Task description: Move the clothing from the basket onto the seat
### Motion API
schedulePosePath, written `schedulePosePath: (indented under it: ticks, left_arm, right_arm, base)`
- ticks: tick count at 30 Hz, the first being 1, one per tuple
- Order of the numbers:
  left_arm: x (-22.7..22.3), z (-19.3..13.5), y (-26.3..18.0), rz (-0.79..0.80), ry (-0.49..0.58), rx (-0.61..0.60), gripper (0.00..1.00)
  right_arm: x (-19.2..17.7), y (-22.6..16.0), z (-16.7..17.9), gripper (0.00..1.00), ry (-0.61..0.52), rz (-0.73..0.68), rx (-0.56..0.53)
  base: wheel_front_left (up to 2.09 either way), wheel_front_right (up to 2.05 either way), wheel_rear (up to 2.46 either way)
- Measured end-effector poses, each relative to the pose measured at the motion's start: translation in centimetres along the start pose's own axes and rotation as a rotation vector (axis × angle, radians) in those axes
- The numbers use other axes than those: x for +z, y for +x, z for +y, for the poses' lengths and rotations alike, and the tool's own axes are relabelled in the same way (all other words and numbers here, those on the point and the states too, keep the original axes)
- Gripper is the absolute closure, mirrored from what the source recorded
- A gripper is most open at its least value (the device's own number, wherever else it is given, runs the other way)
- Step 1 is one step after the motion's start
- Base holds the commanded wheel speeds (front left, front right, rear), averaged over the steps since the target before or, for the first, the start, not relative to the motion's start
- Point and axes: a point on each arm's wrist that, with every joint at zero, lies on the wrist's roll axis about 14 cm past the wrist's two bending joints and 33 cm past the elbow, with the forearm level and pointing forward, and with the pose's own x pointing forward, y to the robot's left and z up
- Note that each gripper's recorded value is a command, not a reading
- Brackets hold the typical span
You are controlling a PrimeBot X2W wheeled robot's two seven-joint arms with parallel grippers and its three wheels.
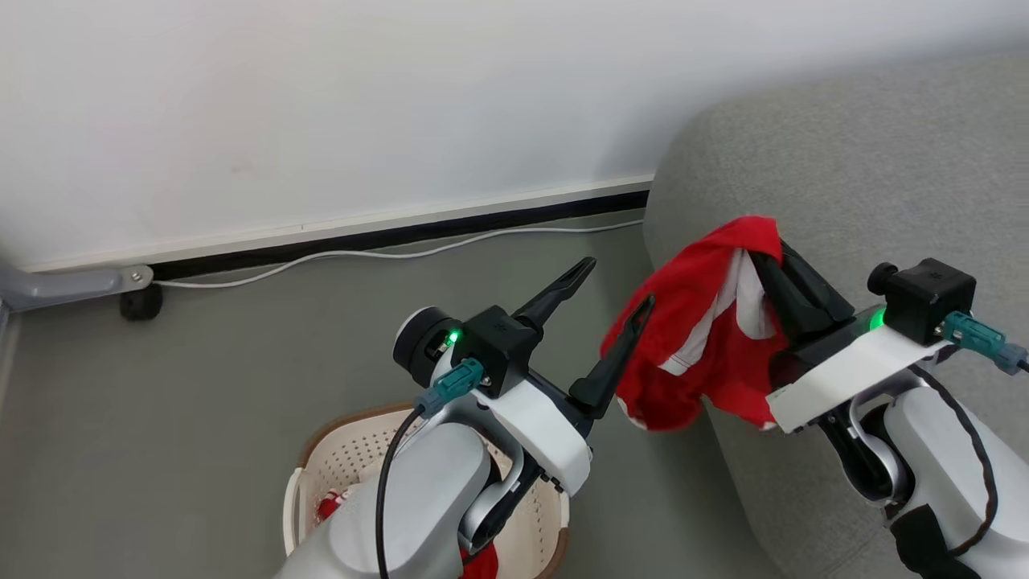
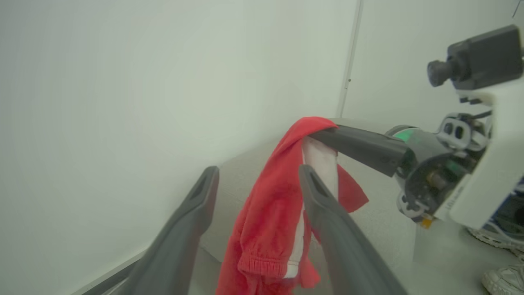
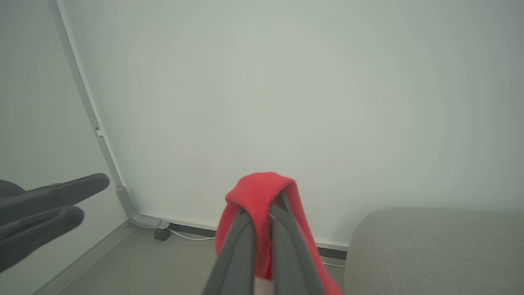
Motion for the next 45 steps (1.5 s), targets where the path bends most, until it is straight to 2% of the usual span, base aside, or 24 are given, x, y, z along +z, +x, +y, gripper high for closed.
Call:
schedulePosePath:
  ticks: [19, 27, 36, 45]
  left_arm:
    - [-4.3, -8.8, 2.4, 0.091, -0.107, -0.293, 0.0]
    - [-5.1, -11.4, 3.0, 0.105, -0.14, -0.385, 0.0]
    - [-6.4, -12.3, 2.9, 0.126, -0.184, -0.432, 0.0]
    - [-8.3, -11.6, 3.5, 0.14, -0.212, -0.456, 0.0]
  right_arm:
    - [5.8, -9.2, -7.8, 1.0, -0.079, -0.117, -0.307]
    - [8.4, -12.4, -10.4, 1.0, -0.126, -0.167, -0.411]
    - [10.6, -13.4, -13.4, 1.0, -0.214, -0.176, -0.478]
    - [14.3, -11.3, -17.7, 1.0, -0.342, -0.188, -0.529]
  base:
    - [0.0, 0.0, 0.0]
    - [0.0, 0.0, 0.0]
    - [0.0, 0.0, 0.0]
    - [0.0, 0.0, 0.0]
